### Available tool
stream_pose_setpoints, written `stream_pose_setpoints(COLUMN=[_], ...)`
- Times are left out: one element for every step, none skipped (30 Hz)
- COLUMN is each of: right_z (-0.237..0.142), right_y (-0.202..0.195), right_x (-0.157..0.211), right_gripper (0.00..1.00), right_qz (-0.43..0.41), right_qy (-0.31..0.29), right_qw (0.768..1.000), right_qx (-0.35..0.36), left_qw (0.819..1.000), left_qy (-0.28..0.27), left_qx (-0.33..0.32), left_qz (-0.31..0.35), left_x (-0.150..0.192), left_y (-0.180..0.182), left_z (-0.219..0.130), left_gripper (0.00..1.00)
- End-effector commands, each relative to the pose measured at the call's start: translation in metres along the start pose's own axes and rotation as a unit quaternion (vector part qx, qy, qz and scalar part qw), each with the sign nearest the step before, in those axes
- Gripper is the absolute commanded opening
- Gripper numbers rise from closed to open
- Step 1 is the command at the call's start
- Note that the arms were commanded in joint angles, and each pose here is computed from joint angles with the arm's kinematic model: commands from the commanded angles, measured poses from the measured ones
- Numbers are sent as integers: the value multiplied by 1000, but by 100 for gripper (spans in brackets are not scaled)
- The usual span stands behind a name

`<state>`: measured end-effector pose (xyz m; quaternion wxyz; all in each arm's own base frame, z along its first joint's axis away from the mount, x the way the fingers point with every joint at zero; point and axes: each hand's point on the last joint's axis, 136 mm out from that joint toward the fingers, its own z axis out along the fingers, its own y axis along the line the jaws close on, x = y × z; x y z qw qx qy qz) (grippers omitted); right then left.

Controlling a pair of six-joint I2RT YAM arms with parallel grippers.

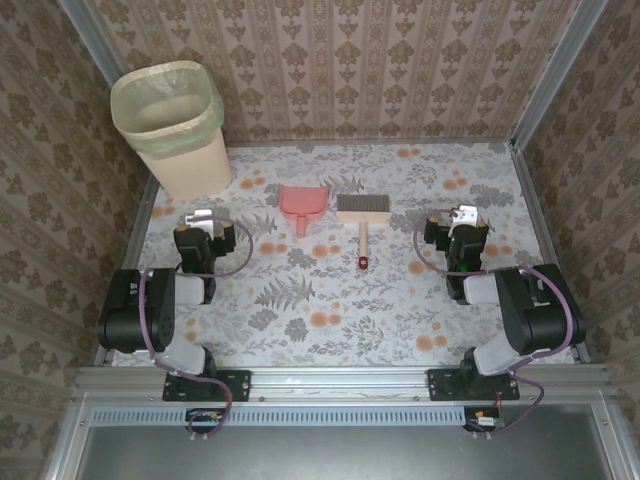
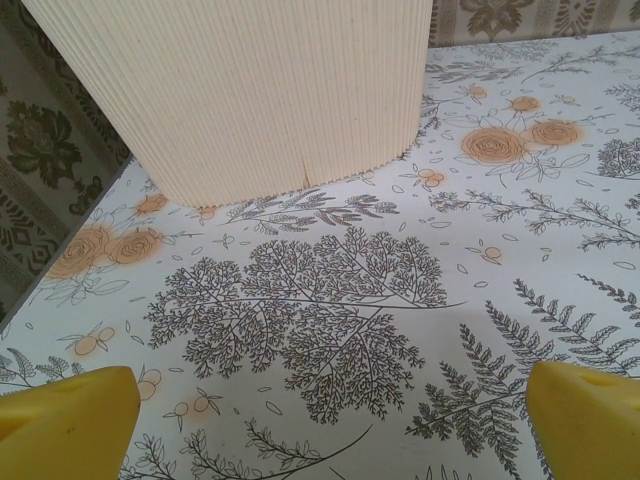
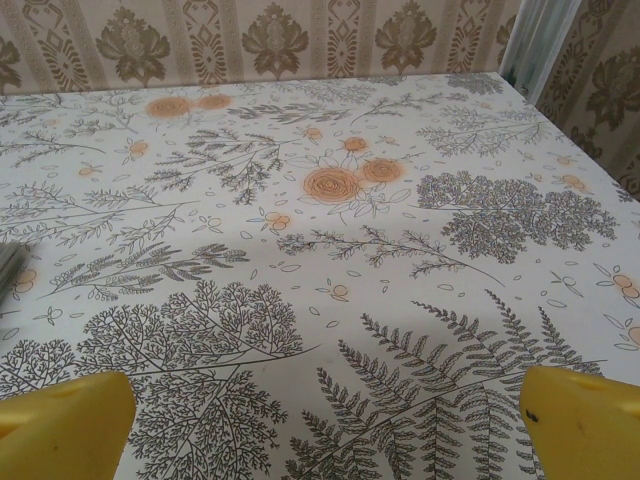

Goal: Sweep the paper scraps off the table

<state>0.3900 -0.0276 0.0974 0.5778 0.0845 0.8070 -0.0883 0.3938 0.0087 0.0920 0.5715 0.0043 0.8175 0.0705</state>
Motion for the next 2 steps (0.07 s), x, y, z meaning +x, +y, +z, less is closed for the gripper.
stream_pose_setpoints(right_z=[1,1], right_y=[3,3], right_x=[-5,-5], right_gripper=[100,100], right_qz=[7,7], right_qy=[-4,-4], right_qw=[1000,1000], right_qx=[-9,-9], left_qw=[1000,1000], left_qy=[-9,-8], left_qx=[7,7], left_qz=[6,6], left_x=[-7,-6], left_y=[-1,-1], left_z=[2,2], left_gripper=[100,100])
